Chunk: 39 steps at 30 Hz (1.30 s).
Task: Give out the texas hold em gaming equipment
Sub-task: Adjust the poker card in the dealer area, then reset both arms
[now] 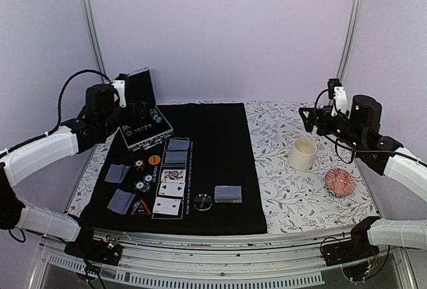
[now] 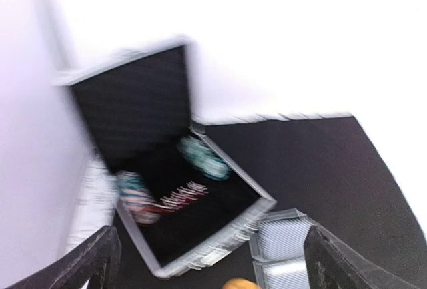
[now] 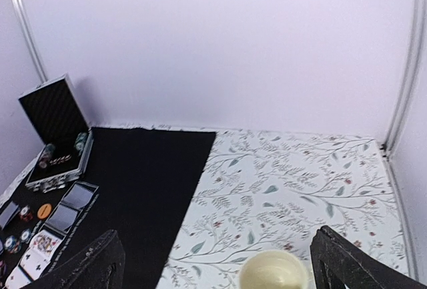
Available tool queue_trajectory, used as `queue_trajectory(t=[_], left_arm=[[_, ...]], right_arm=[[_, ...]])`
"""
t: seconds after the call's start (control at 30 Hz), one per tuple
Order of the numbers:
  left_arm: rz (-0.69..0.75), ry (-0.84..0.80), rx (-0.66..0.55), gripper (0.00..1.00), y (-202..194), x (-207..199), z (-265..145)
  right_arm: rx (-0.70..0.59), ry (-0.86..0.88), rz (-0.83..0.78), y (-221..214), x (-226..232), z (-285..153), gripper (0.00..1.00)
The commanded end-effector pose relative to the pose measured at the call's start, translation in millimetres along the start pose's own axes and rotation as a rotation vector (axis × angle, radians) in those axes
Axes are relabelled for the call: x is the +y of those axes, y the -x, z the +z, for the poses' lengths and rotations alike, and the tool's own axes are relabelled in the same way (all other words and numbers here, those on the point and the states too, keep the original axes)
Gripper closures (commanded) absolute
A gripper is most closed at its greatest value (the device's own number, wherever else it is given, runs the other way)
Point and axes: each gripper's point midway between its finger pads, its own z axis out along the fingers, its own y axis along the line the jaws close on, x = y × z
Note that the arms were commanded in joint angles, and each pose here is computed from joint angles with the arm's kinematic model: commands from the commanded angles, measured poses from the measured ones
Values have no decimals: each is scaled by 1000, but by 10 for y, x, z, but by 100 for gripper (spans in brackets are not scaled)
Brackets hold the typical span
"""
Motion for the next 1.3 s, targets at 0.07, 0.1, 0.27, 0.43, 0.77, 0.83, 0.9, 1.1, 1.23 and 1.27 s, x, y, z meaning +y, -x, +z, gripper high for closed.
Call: queue_trajectory(t=[0.07,0.1,0.27,0.43,0.77,0.83,0.9,1.1,1.23,1.27], left_arm=[[0,437,-425,2,21,1201,-709],[-11,479,-479,2,-49,1298,-837],[-64,544,-462,2,-602,1571,-901],[-38,461,-443,2,-907,1511,-688],[36,377,-483,2,-1022,1438,-417],[25,349,-429,2,-1083,1414,-336],[26,356,-409,2,-1070,1450,-247],[47,329,-362,2,-1066,1415,-77],[45,329,-358,2,-1068,1420,-69],[45,329,-357,2,-1071,1420,-67]], right_arm=[[-121,-76,-13,-98,-550,-176,1],[-124,-100,-16,-169,-624,-180,1],[-187,-186,-37,-572,-843,-237,1],[-255,-286,-64,-722,-1023,-356,1],[-340,-287,-193,-946,-1078,-402,1],[-365,-268,-241,-893,-1048,-347,1],[-365,-260,-279,-870,-1048,-253,1],[-299,-231,-222,-1024,-1383,33,1],[-232,-187,-189,-1055,-1486,224,1],[-233,-193,-159,-1047,-1534,218,1]])
